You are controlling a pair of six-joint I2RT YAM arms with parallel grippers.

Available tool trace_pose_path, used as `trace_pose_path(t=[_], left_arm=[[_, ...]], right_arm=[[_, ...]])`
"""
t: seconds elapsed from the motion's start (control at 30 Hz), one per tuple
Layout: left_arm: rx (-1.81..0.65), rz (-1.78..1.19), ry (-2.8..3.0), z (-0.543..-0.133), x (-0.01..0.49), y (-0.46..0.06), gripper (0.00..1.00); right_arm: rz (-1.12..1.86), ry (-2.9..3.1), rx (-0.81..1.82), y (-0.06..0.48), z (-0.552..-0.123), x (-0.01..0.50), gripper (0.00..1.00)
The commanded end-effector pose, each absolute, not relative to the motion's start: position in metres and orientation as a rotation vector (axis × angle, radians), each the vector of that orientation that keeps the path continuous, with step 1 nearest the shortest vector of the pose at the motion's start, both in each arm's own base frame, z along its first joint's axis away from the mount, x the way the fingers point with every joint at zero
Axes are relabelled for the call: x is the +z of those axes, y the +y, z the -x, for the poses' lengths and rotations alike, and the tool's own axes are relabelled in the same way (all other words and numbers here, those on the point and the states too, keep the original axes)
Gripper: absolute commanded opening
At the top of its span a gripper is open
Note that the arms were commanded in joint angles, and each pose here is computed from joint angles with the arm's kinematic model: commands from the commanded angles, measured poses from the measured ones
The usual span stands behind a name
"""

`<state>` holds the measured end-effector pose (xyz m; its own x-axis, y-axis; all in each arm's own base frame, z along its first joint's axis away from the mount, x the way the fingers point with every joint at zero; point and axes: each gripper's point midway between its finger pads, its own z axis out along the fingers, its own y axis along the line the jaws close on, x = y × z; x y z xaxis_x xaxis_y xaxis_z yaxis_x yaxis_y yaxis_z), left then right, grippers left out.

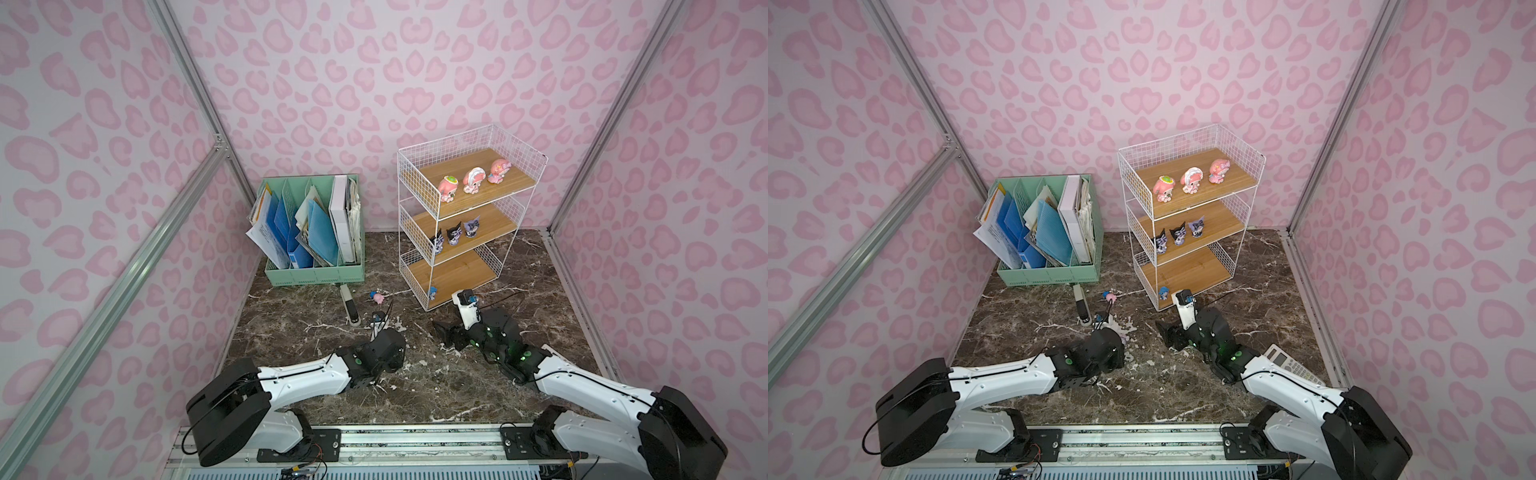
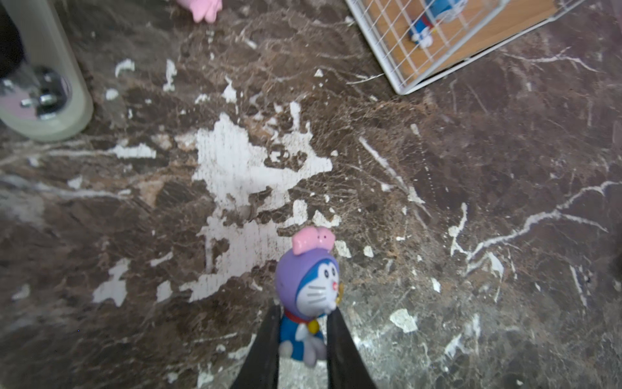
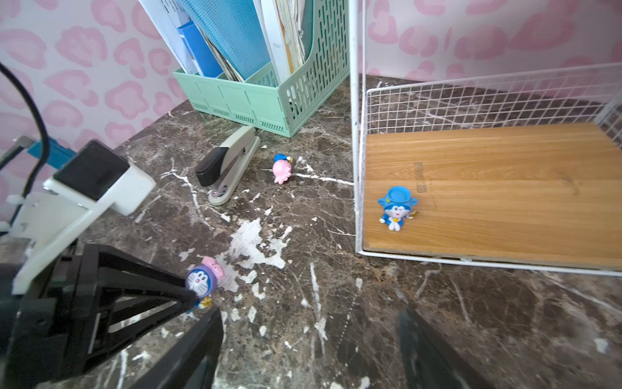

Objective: Organize plastic toys on shelves
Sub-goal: Pick up the plastic toy at the center of the board.

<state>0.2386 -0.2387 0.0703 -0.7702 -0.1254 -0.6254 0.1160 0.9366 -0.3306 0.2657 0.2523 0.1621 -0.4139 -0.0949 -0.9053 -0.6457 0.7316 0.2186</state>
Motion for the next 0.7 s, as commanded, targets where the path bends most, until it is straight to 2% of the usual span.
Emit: trace_pose_path(t=[0.0,0.13,0.37,0.67], left_arm=[[-0.444,-0.172,2.272,-0.249,0.091,-0.246,0.22],[-0.490,-0.318,2.159,-0.247,0.108,-0.254,0.20],[-0.520,-0.459,2.033,-0.242,0.132,-0.259,0.20],[-0.472,-0.518,2.008,-0.242,0.138,-0.258,0.20]], right_arm=[[0.529,1.994,0.834,0.265,-0.259,0.165,0.81],[0.492,2.052,1.006,0.282,-0.251,0.168,0.80],[0.392,2.128,1.233,0.305,-0.247,0.179,0.70],[0.194,2.301,1.189,0.330,-0.258,0.174,0.70]])
